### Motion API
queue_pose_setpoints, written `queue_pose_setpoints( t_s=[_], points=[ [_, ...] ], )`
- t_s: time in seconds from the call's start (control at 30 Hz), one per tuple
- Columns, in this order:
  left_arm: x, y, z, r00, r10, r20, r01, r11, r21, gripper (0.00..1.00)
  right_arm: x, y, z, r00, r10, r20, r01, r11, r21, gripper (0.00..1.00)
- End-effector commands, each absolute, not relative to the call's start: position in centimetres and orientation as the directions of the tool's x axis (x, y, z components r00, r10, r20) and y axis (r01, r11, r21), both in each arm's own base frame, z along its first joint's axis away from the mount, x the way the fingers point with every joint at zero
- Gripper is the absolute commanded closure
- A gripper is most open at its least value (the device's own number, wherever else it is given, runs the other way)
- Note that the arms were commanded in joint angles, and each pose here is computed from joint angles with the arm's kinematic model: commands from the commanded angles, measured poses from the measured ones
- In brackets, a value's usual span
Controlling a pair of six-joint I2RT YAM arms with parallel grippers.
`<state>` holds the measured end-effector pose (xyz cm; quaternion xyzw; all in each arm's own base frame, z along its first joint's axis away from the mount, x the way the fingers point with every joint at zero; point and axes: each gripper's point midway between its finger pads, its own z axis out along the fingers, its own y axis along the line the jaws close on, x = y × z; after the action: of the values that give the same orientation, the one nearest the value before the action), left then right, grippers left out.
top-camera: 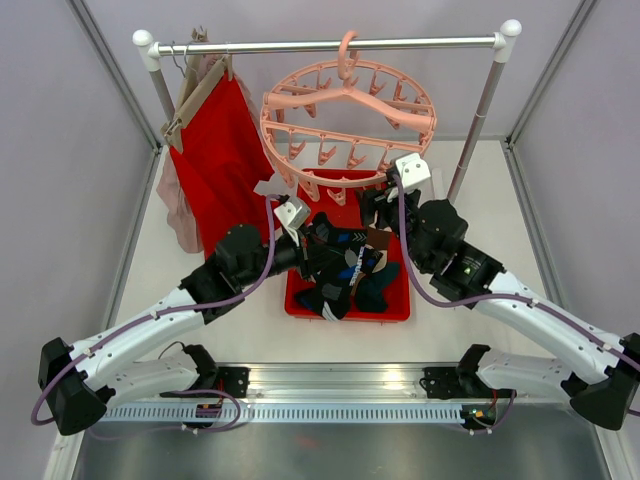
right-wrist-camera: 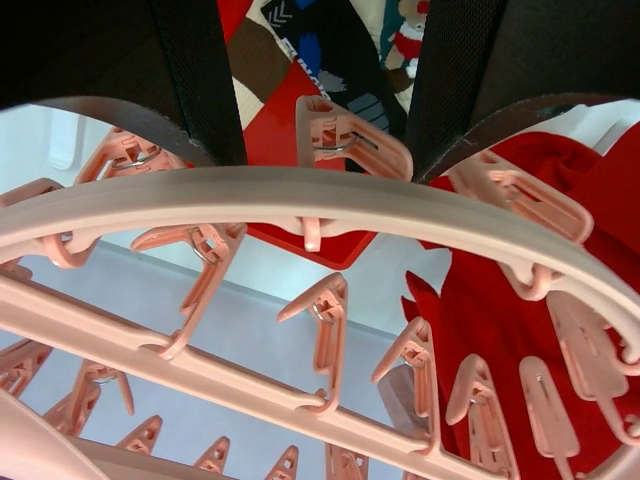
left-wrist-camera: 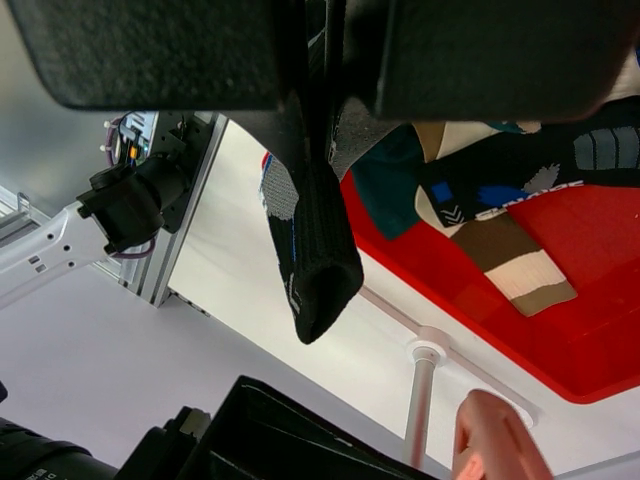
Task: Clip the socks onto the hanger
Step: Open the clamp at the hanger.
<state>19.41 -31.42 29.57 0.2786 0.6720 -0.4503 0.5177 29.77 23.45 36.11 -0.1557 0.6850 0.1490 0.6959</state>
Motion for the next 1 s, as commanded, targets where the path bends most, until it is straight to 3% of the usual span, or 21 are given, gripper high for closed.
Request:
queue_pose_setpoints(
  t_s=[0.0,0.4,0.5,0.97],
  points=[
    [19.5,-31.3,29.9,-0.270,-0.088,-0.959,0.851,0.444,-0.281,0.98,30.3,22.9,39.1,0.081,0.035,-0.996,-0.372,0.928,0.002,0.32],
    [19.7,-31.6,29.6,-0.280,-0.081,-0.957,0.849,0.443,-0.286,0.98,30.4,22.7,40.1,0.093,0.035,-0.995,-0.357,0.934,0.000,0.38],
    [19.8,-31.8,29.7,-0.279,-0.082,-0.957,0.850,0.442,-0.286,0.98,30.4,22.9,40.1,0.086,0.031,-0.996,-0.359,0.933,-0.002,0.44],
    [21.5,-33.2,31.3,-0.210,-0.153,-0.966,0.860,0.440,-0.257,0.98,29.9,24.0,39.5,0.004,0.084,-0.996,-0.402,0.913,0.075,0.92]
  ],
)
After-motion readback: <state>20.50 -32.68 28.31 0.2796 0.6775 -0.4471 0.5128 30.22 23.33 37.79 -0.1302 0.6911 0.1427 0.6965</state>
